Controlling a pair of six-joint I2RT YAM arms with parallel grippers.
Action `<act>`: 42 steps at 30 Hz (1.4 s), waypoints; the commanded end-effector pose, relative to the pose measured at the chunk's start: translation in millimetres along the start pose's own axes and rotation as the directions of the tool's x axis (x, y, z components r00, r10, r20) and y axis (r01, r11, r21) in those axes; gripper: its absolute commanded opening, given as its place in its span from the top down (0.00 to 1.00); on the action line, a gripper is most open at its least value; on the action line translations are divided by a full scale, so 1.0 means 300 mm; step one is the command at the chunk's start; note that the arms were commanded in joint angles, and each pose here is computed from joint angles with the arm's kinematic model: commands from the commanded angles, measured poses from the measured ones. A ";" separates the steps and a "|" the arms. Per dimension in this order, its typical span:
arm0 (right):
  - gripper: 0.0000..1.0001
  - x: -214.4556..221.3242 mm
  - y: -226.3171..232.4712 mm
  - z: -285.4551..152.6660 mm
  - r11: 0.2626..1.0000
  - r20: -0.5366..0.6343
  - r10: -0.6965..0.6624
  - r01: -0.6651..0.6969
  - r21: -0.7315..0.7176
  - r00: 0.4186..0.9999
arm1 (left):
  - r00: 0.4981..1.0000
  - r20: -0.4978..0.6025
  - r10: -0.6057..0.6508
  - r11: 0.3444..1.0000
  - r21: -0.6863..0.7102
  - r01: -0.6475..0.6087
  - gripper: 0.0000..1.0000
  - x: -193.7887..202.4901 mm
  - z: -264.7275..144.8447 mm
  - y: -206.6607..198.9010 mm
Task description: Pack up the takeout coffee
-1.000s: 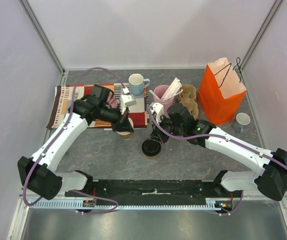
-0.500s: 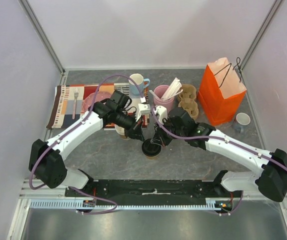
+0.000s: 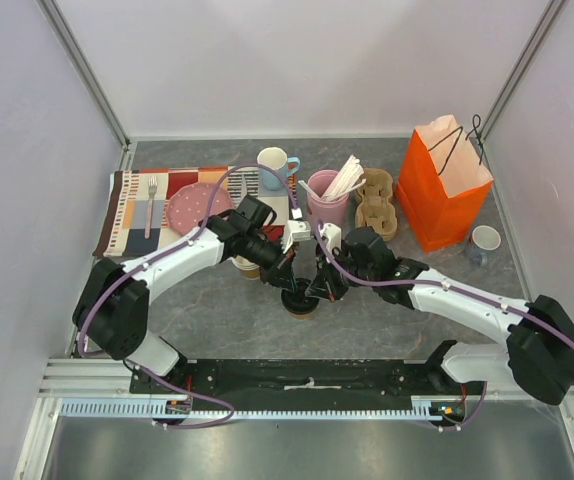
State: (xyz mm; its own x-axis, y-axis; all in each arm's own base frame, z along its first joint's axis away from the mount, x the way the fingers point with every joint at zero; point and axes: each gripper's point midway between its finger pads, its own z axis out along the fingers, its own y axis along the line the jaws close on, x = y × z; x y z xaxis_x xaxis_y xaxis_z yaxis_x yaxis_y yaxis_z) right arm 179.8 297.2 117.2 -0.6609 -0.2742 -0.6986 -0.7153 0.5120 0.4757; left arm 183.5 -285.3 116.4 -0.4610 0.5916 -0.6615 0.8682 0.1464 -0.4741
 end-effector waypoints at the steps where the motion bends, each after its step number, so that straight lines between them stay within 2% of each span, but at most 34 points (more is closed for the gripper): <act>1: 1.00 0.004 -0.002 -0.009 0.999 -0.051 -0.025 0.026 0.022 0.998 | 0.999 0.001 0.054 0.997 -0.049 -0.053 0.98 -0.012 -0.023 -0.005; 3: 1.00 -0.010 0.008 -0.026 0.999 -0.069 -0.030 0.031 0.027 0.997 | 0.997 0.019 0.073 0.996 -0.043 -0.072 0.98 -0.054 -0.055 -0.032; 6: 1.00 -0.097 0.056 -0.054 0.998 -0.020 -0.061 0.061 -0.001 0.998 | 0.992 0.066 0.104 0.995 -0.018 -0.103 0.98 -0.128 -0.110 -0.079; 9: 1.00 -0.161 0.106 -0.074 0.996 0.030 -0.076 0.077 -0.041 0.997 | 0.993 0.091 0.077 0.997 0.001 -0.077 0.98 -0.138 -0.150 -0.086; 11: 1.00 -0.163 0.108 -0.066 0.996 0.042 -0.068 0.070 -0.053 0.997 | 0.996 0.068 0.058 0.998 -0.025 -0.056 0.98 -0.091 -0.133 -0.056; 17: 1.00 -0.025 0.026 0.010 1.000 -0.048 -0.005 0.004 -0.021 0.999 | 1.000 -0.009 -0.009 0.999 -0.031 0.009 0.98 0.052 -0.030 -0.008; 20: 1.00 0.013 -0.001 0.022 1.000 -0.075 0.008 -0.008 0.000 0.997 | 0.999 -0.034 -0.001 0.999 -0.051 -0.001 0.98 0.076 -0.013 0.011; 24: 1.00 -0.019 0.012 0.019 1.000 -0.065 0.000 -0.001 -0.008 0.998 | 0.999 -0.051 0.009 0.993 -0.114 -0.015 0.98 0.082 -0.020 0.052; 31: 0.99 -0.121 0.039 -0.024 0.999 -0.040 -0.034 0.035 0.021 0.999 | 0.993 0.034 0.113 0.988 -0.112 -0.108 0.98 -0.097 -0.132 -0.038; 34: 0.75 -0.184 0.023 -0.053 0.995 0.003 -0.007 0.006 0.104 1.000 | 0.992 0.048 0.117 0.987 -0.118 -0.110 0.95 -0.152 -0.186 -0.066; 35: 0.61 -0.220 0.013 -0.067 0.990 0.023 0.002 -0.005 0.140 1.000 | 0.993 0.047 0.108 0.988 -0.119 -0.101 0.87 -0.162 -0.197 -0.073; 37: 0.51 -0.209 -0.013 -0.086 0.980 -0.004 0.026 -0.025 0.198 1.000 | 0.995 0.037 0.096 0.986 -0.143 -0.090 0.73 -0.187 -0.234 -0.090; 38: 0.44 -0.212 -0.013 -0.095 0.978 -0.008 0.033 -0.031 0.205 0.999 | 0.995 0.030 0.099 0.984 -0.154 -0.094 0.60 -0.189 -0.244 -0.091; 39: 0.37 -0.204 -0.012 -0.100 0.978 -0.016 0.037 -0.033 0.207 0.999 | 0.995 0.009 0.098 0.980 -0.177 -0.095 0.55 -0.178 -0.258 -0.088; 40: 0.31 -0.187 -0.012 -0.106 0.977 -0.033 0.045 -0.038 0.208 0.998 | 0.993 0.006 0.116 0.974 -0.194 -0.113 0.50 -0.179 -0.274 -0.090; 42: 0.28 -0.142 -0.025 -0.112 0.975 -0.053 0.083 -0.070 0.210 0.995 | 0.991 -0.026 0.134 0.963 -0.233 -0.136 0.35 -0.153 -0.290 -0.068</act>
State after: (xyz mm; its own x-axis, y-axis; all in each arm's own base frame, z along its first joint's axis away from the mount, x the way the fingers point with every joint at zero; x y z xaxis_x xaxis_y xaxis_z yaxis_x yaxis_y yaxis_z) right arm 214.6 297.6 170.4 -0.6765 -0.2695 -0.6853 -0.6597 0.6353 0.4014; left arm 207.3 -270.0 202.0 -0.3701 0.5731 -0.7311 0.9288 0.2119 -0.3041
